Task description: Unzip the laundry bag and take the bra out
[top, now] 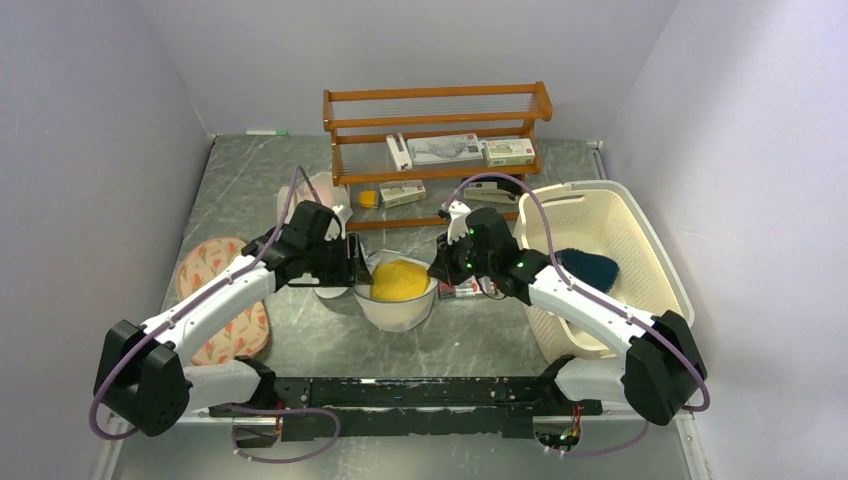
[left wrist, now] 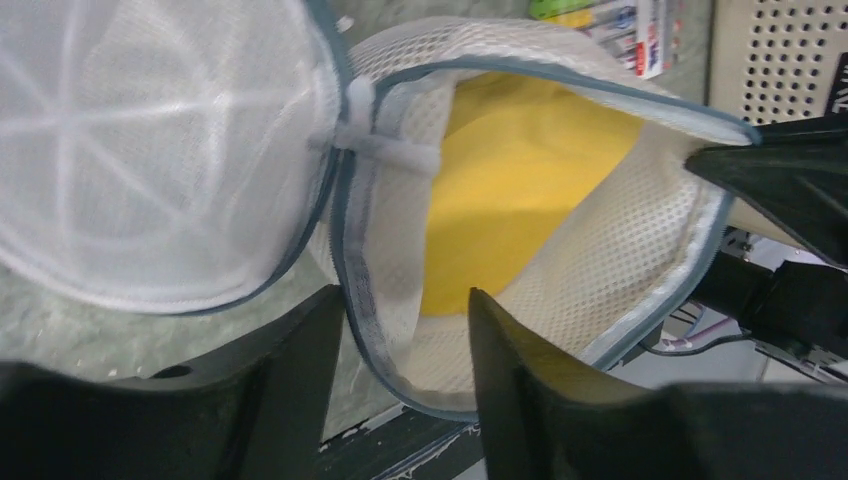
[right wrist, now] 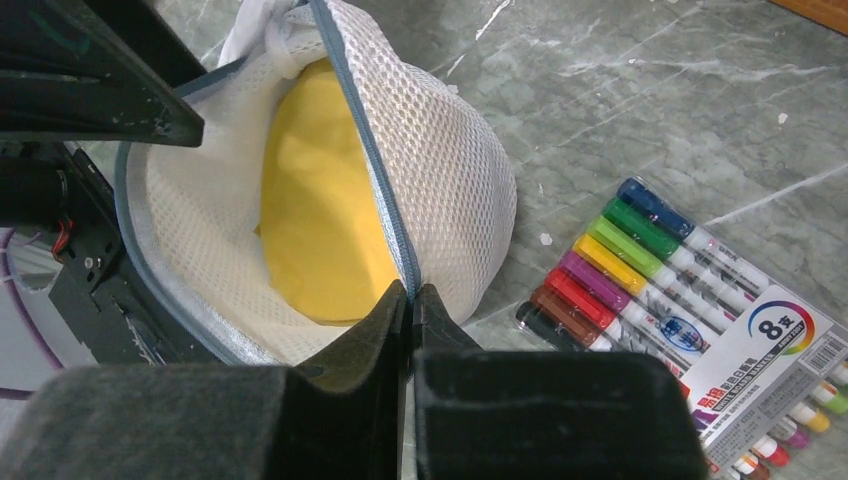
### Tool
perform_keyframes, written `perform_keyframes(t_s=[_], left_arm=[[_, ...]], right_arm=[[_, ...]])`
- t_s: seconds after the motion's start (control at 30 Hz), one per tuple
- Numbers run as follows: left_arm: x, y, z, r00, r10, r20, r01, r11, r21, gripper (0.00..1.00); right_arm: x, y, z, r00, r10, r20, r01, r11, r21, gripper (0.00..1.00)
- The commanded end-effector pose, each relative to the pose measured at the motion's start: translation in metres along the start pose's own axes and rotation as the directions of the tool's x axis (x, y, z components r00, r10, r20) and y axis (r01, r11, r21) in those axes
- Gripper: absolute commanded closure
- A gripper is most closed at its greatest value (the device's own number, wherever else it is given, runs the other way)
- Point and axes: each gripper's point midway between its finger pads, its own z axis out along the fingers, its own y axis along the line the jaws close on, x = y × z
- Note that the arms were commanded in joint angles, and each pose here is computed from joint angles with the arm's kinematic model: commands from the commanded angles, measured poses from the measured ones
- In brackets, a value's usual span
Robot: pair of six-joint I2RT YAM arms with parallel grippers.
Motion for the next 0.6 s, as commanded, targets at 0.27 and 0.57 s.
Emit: perform_keyframes(t_s=[0.27, 0.57], left_arm=[[-0.018, -0.043, -0.01, 0.981, 0.104, 0.162, -0.139, 0.964, 0.228, 0.93], [-0.02, -0.053, -0.026, 0.945, 0.205, 0.254, -0.266, 0.935, 0.234, 0.93]], right_arm=[[-0.015, -0.005, -0.018, 0.997, -0.073, 0.011, 0.072, 0.994, 0.088, 0.86], [-0.054, 0.031, -0.022, 0.973, -0.23, 0.009, 0.227, 0.964, 0.141, 0.6]])
